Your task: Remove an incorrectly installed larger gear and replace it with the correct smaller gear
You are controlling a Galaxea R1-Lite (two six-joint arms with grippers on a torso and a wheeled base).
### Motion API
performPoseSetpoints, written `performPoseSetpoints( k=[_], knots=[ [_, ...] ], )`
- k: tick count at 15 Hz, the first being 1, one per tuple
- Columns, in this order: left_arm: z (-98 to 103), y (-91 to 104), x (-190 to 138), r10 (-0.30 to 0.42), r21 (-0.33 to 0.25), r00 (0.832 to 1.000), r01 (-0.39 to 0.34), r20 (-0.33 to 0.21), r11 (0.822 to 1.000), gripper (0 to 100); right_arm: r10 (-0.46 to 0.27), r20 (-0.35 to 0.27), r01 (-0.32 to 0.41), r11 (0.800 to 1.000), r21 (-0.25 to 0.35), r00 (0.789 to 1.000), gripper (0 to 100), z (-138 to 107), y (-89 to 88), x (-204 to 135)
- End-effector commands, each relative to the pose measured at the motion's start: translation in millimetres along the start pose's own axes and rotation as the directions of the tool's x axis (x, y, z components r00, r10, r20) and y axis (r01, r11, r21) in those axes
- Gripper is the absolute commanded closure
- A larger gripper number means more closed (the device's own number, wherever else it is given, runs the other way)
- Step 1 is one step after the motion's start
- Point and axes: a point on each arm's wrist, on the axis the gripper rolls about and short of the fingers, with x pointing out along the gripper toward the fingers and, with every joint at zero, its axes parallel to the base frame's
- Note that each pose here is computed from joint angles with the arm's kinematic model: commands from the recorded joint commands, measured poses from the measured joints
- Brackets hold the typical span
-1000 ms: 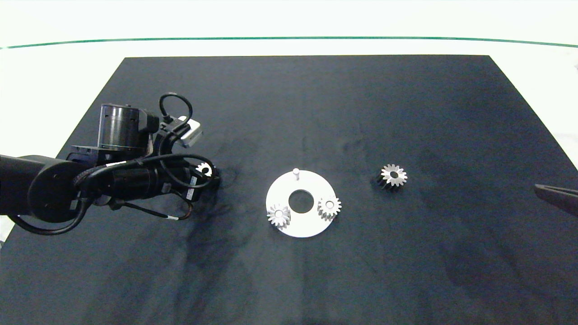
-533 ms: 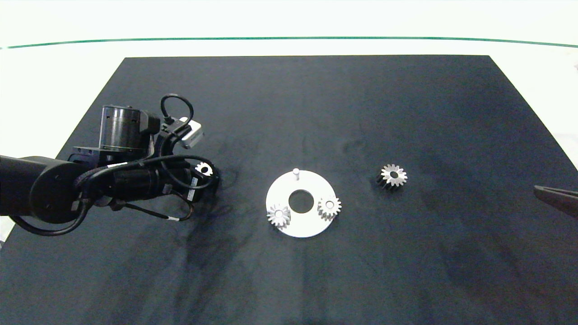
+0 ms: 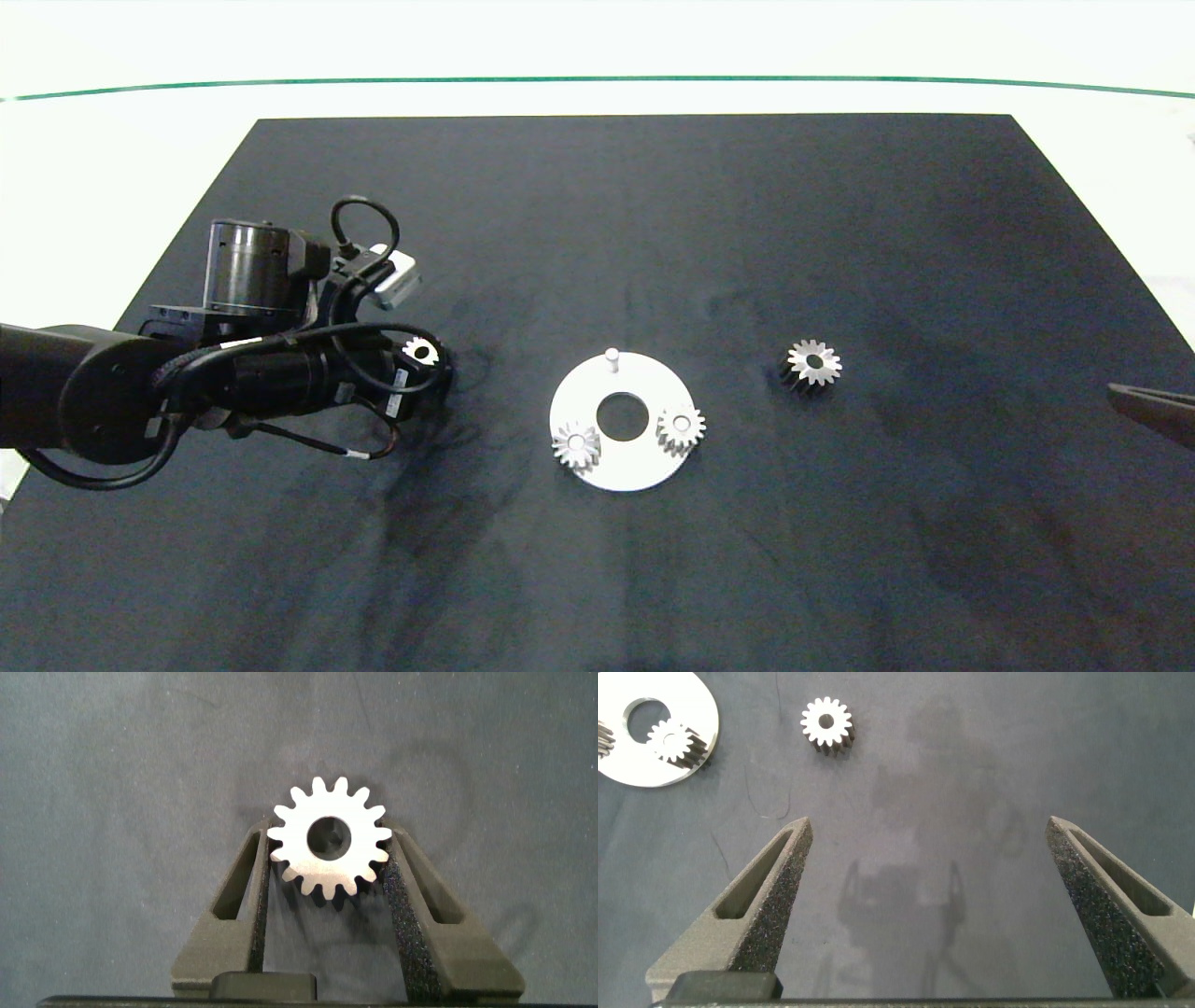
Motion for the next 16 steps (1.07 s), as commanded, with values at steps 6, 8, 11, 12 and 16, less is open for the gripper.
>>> performPoseSetpoints(
  k=[6,8,11,12,16],
  knots=[
    [20,-16.0,-55,-0.041,0.036,0.997,0.039,0.066,0.999,75,0.007,-0.013,-0.007,1.0,-0.003,1.0,0,-3,0.8,1],
    [31,-35.5,-69,-0.079,0.077,0.992,0.072,0.098,0.994,75,0.006,-0.008,-0.006,1.0,-0.004,1.0,0,-5,0.6,-2],
    [48,-75.2,-77,-0.134,0.147,0.981,0.113,0.139,0.983,75,0.003,0.006,-0.003,1.0,-0.002,1.0,0,-6,0.0,-7],
    [54,-86.6,-78,-0.149,0.166,0.977,0.123,0.153,0.978,75,0.002,0.011,-0.002,1.0,-0.001,1.0,0,-6,-0.3,-9],
    [60,-112.9,-56,-0.183,0.203,0.975,0.156,0.123,0.967,75,-0.004,0.028,0.004,1.0,0.002,1.0,0,-6,-1.3,-14]
  ],
)
